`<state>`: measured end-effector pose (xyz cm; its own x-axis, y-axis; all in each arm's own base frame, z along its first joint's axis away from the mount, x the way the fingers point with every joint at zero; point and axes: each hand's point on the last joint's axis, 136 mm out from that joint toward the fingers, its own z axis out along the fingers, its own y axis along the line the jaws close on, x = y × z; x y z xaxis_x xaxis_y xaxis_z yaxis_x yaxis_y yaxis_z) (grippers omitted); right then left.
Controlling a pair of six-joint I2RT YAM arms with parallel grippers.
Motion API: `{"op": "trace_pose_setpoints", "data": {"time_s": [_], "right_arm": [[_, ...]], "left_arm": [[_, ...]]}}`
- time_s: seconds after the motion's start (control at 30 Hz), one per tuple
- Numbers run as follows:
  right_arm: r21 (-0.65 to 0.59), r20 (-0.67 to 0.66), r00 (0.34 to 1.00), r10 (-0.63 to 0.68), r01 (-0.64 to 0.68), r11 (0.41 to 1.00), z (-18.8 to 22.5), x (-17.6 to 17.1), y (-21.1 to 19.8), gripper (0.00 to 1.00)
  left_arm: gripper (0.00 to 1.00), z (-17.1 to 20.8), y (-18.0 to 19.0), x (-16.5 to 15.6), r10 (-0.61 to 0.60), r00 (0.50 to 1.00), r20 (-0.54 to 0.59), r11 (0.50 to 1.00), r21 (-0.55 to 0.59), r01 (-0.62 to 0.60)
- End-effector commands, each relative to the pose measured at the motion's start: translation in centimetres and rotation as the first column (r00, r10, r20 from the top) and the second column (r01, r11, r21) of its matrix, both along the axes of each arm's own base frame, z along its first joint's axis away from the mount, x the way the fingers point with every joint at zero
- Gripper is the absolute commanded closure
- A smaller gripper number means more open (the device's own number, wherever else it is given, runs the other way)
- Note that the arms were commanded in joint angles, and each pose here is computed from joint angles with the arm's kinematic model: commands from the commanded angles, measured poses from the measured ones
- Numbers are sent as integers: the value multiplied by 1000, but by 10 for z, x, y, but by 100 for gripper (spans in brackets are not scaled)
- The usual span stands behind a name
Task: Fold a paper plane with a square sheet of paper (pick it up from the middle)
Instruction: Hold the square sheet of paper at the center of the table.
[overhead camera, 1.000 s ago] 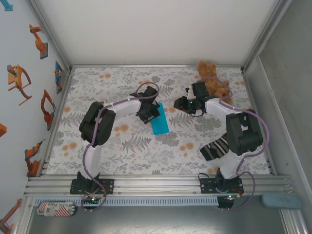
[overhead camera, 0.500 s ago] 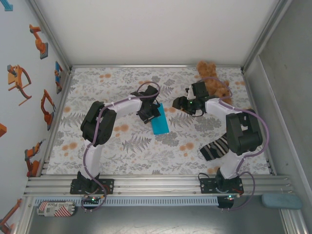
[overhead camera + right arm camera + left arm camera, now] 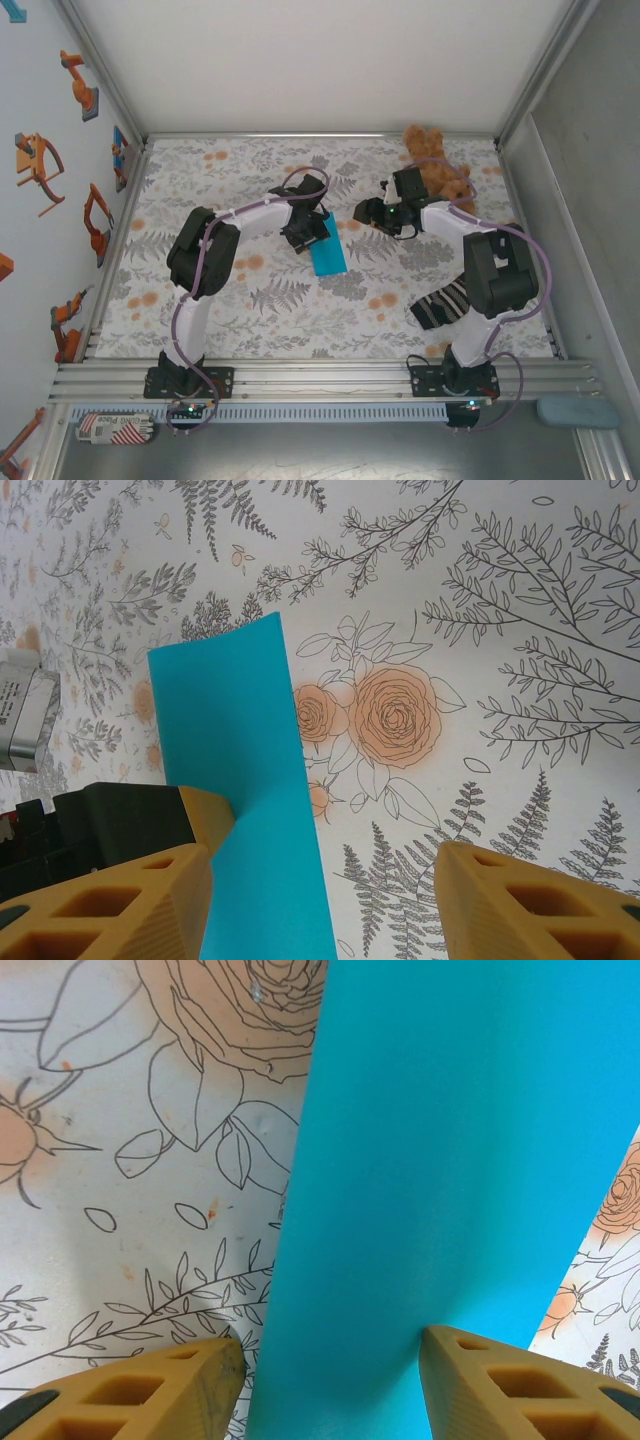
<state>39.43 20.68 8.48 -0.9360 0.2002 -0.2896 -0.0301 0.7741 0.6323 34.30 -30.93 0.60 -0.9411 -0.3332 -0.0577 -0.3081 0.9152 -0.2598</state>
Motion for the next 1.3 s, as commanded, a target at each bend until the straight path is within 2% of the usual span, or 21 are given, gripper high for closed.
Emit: {"op": "trace_pose_setpoints", "data": {"time_s": [0.0, 0.27, 1.27], "right_arm": [[-2, -19, 1000, 12, -12, 1000, -5, -4, 1, 40], [-1, -19, 1000, 12, -12, 1000, -5, -4, 1, 41], [15, -39, 999, 22, -21, 1000, -10, -8, 4, 41]], "left_arm": [[46, -118, 62, -73, 4, 956, -293, 963, 260, 76], [45, -123, 63, -76, -4, 950, -313, 963, 256, 88], [50, -133, 67, -79, -32, 938, -346, 960, 250, 125]]}}
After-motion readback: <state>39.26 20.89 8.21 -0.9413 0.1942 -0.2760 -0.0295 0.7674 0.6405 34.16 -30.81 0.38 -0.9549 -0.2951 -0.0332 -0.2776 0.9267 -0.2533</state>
